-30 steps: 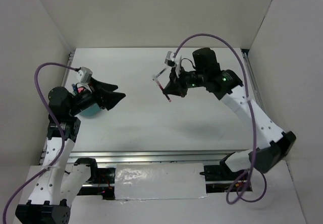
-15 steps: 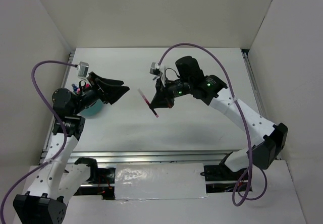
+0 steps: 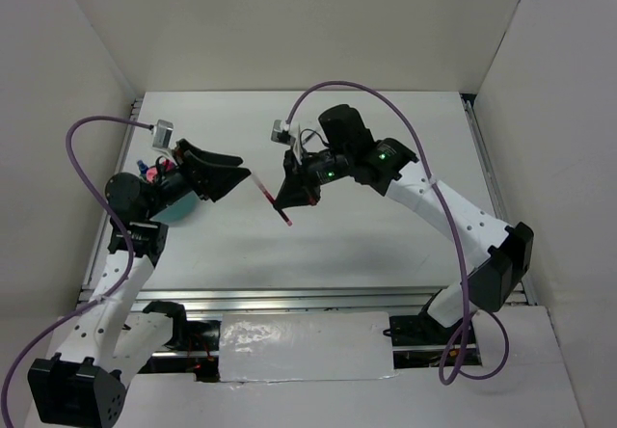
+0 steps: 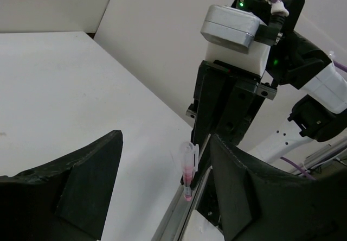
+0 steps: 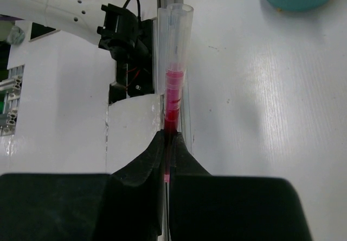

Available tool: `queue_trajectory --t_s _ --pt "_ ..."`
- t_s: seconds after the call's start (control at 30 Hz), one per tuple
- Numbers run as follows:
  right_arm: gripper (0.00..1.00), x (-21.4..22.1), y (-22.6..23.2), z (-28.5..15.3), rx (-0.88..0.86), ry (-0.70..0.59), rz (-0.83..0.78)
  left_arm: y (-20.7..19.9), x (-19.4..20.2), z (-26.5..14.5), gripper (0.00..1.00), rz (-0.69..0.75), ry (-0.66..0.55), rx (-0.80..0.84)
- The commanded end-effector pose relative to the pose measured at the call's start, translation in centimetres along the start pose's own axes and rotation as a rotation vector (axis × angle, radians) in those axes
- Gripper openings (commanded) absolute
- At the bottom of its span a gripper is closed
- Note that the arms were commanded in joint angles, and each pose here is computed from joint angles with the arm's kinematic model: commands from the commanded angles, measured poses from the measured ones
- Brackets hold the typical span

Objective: Sort the stationery into containers
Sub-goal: Pick up the pen from the center of the board, then place the pen in the storage box.

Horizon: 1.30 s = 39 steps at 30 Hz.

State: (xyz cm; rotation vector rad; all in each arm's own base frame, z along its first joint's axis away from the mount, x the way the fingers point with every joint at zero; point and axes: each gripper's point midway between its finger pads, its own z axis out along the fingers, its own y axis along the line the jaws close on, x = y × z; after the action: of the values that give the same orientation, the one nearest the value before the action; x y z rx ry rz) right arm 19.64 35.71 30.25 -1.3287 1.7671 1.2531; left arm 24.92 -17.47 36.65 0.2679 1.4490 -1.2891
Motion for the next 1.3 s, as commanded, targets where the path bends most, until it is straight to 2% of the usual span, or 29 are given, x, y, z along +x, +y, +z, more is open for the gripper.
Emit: queue_trajectory --t_s 0.0,0.23,0.33,0.47,0.63,0.73,0.83,0.87,0.9,0.93,1.0,1.03,1.07,1.1,1.13,1.2,1.27 --pt "0.0 -2.4 1.5 -0.3 -0.045 -0.048 -0.04 -2.4 -0.4 0.0 0.77 0.041 -0.011 0.101" --pt "0.0 -2.8 1.3 0.0 -0.053 -0.048 -0.031 -1.9 0.4 0.1 0.77 0.031 0.006 0.093" --pt "0.0 -2.9 1.2 0.2 -0.054 -0.044 -0.03 -1.9 0.5 0.1 0.72 0.021 0.008 0.1" --pt "0.0 -3.1 1.1 0.5 -0.057 -0.04 -0.03 -1.8 0.5 0.2 0.59 0.019 0.008 0.101" --pt "0.0 -2.9 1.0 1.0 -0.056 -0.028 -0.026 -1.7 0.3 0.3 0.51 0.017 0.003 0.098" --pt "0.0 -2.7 0.9 1.2 -0.05 -0.02 -0.022 -1.6 0.2 0.3 0.41 0.018 -0.001 0.092" --pt "0.01 -2.6 0.8 1.3 -0.041 -0.018 -0.014 -1.4 0.1 0.4 0.16 0.024 -0.008 0.078" --pt "0.05 -2.7 0.7 1.3 -0.036 -0.021 -0.014 -1.3 0.2 0.3 0.12 0.021 -0.004 0.071" --pt "0.22 -2.7 0.6 1.3 -0.025 -0.019 -0.005 -1.4 0.1 0.4 0.07 0.027 -0.002 0.069" --pt "0.35 -2.9 0.6 1.1 -0.017 -0.024 -0.007 -1.3 0.0 0.4 0.01 0.062 0.001 0.064" --pt "0.65 -3.0 0.3 1.0 0.007 -0.024 0.003 -0.7 0.1 0.4 0.0 0.073 0.048 0.014" --pt "0.74 -3.3 0.2 0.6 0.019 -0.033 -0.001 -0.2 0.1 0.4 0.0 0.164 0.069 -0.004" --pt "0.78 -3.4 0.2 0.3 0.029 -0.039 -0.001 0.2 0.0 0.3 0.0 0.194 0.087 -0.034" --pt "0.88 -3.4 -0.3 -0.2 0.045 -0.045 0.007 0.5 0.2 -0.1 0.0 0.199 0.135 -0.085" --pt "0.89 -3.7 -0.3 -0.8 0.052 -0.059 0.005 1.6 0.1 -0.3 0.0 0.31 0.161 -0.118" --pt "0.91 -4.1 -0.9 -1.8 0.069 -0.083 0.02 2.8 -0.2 -1.3 0.0 0.371 0.217 -0.224" --pt "0.92 -4.4 -2.0 -3.2 0.096 -0.113 0.034 4.8 -1.8 -2.1 0.0 0.526 0.238 -0.337"
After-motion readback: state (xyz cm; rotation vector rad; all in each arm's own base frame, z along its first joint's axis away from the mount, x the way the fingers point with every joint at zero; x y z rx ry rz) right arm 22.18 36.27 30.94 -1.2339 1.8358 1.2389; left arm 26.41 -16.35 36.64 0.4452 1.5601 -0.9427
